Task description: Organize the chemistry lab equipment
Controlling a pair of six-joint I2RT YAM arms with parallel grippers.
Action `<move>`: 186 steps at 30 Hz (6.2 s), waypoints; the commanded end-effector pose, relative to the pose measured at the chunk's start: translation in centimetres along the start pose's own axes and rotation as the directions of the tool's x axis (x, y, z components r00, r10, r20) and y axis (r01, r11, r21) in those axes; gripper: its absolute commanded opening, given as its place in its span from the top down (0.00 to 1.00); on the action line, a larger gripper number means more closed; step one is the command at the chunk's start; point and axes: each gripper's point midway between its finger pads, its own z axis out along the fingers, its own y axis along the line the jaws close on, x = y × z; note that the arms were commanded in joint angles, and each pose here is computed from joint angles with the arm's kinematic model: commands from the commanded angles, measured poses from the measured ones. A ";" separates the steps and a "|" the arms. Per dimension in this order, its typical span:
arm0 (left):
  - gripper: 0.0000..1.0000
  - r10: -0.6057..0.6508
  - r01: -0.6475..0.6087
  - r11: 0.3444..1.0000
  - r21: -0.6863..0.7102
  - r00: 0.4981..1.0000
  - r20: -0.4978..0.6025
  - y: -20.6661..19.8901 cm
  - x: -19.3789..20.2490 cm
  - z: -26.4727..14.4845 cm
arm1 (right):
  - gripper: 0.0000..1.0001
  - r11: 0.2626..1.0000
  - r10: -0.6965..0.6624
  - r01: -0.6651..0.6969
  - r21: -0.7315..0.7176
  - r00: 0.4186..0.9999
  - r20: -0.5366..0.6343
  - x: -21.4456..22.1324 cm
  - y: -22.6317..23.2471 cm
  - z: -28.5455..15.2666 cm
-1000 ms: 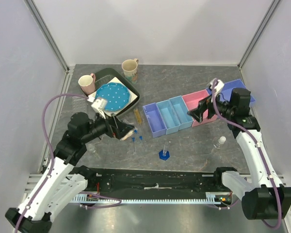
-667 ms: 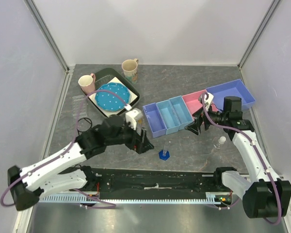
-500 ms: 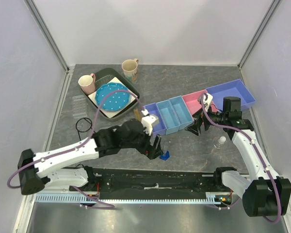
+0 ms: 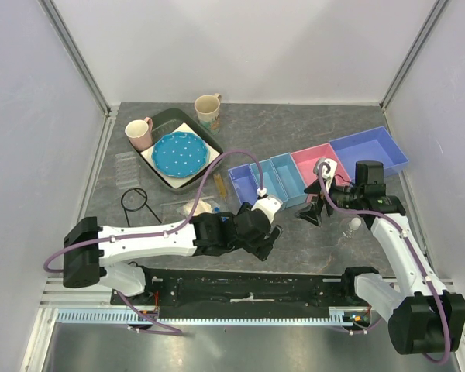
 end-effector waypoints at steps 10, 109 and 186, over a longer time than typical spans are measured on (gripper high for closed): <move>0.35 -0.088 0.104 0.992 -0.071 0.976 0.197 0.3 -3.0 1.9 | 0.02 0.994 -0.090 0.092 -0.058 0.995 0.044 -0.8 1.2 0.1; 0.20 -0.271 0.243 0.962 0.121 0.840 0.469 6.5 -10.6 -9.2 | 0.78 0.970 0.106 -0.118 -0.215 0.992 -0.064 -1.6 3.0 4.7; 0.07 -0.048 0.112 0.984 -0.139 0.917 0.396 14.0 -3.2 -9.5 | 0.02 0.982 0.093 -0.068 0.178 0.987 -0.132 -5.0 -9.7 0.3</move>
